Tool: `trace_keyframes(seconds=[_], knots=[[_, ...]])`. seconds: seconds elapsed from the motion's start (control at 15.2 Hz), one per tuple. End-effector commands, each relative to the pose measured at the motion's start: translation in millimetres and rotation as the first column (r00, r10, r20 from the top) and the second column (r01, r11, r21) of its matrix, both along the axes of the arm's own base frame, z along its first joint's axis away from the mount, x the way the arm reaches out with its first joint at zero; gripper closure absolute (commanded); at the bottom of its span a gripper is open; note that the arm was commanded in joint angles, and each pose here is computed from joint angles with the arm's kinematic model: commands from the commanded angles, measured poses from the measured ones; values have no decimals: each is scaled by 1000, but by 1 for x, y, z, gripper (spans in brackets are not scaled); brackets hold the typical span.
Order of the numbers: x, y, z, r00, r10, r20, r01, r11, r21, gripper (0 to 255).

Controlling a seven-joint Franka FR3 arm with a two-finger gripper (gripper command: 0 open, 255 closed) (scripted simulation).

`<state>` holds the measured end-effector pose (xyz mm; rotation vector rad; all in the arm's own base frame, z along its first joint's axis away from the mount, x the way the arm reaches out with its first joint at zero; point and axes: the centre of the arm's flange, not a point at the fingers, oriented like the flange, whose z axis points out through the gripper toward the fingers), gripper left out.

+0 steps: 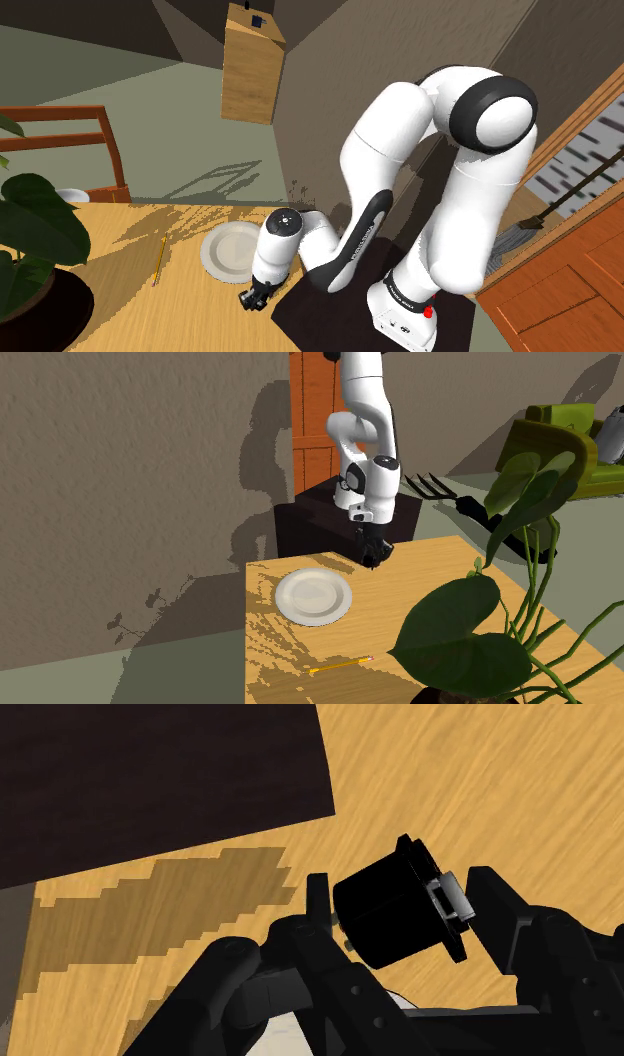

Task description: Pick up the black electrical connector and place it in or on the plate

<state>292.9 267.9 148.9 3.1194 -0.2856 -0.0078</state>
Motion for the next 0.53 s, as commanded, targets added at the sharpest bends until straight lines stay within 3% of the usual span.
trace_keyframes(seconds=[0.0, 0.33, 0.46], knots=[[-1, 0, 11, 1000, 0, -1, 0, 1000, -1, 255], [-1, 0, 34, 1000, 0, -1, 0, 1000, -1, 255], [23, -11, 35, 1000, 0, -1, 0, 1000, -1, 255]])
